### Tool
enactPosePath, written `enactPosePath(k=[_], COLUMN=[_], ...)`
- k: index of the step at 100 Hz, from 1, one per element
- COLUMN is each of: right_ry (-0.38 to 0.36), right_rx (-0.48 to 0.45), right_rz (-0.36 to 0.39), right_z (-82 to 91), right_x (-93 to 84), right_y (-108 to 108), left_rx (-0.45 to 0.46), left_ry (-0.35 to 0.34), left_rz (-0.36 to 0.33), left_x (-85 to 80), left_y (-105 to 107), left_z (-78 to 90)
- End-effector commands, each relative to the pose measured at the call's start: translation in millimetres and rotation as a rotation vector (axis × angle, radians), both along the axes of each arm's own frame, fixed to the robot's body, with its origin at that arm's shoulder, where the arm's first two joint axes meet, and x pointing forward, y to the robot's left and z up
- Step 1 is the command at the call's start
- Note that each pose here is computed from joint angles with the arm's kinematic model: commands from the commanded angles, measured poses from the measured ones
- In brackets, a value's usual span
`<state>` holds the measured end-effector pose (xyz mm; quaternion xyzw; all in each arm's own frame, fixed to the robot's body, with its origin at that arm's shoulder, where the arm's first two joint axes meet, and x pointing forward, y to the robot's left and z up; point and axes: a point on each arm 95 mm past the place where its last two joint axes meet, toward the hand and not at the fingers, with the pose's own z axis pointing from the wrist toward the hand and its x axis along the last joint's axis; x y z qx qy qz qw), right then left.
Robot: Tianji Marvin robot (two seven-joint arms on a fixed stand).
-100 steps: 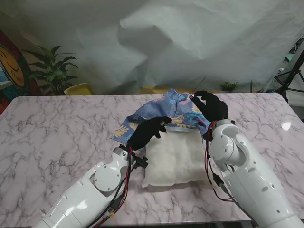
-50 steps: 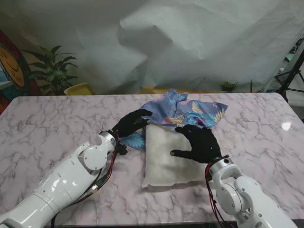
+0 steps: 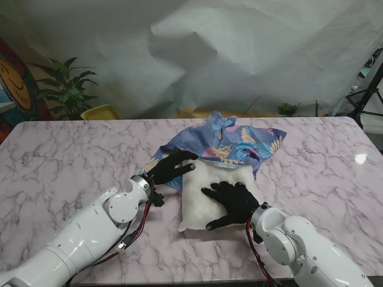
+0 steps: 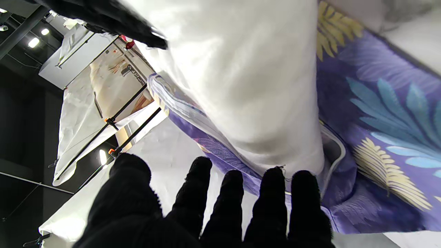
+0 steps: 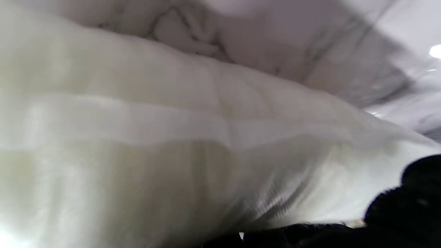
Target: Put a pillowcase on a pillow
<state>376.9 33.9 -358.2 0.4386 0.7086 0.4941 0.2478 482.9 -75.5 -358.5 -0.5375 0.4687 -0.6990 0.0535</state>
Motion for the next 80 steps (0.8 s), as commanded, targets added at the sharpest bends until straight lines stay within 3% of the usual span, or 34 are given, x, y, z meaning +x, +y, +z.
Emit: enactPosePath(k=[1, 17, 36, 50, 62, 80], right_ry=[0.039, 0.007, -0.194, -0.333, -0.398, -0.400], right_rx=[-0.025, -0.101, -0.137, -0.080, -0.022, 0.011], right_rz=[-0.049, -0.060, -0.059, -0.088, -0.108, -0.116], right_z=[-10.4, -17.8, -33.4, -45.5, -49.5, -44.8], right_x=[2.3, 10.4, 22.2, 30.6, 35.8, 37.5], right_y=[-5, -5, -10, -15, -16, -20], left_rx=[-0.008, -0.017, -0.046, -0.076, -0.088, -0.034], left_ry=[0.006, 0.004, 0.006, 0.011, 0.007, 0.007], left_rz=[-0.011, -0.004, 0.020, 0.036, 0.064, 0.147], left_x=[-1.6, -1.9, -2.7, -3.3, -1.1, 16.4], left_y=[-6, -5, -5, -4, -1, 21], left_z=[0.1, -1.2, -1.6, -0.1, 4.2, 16.3])
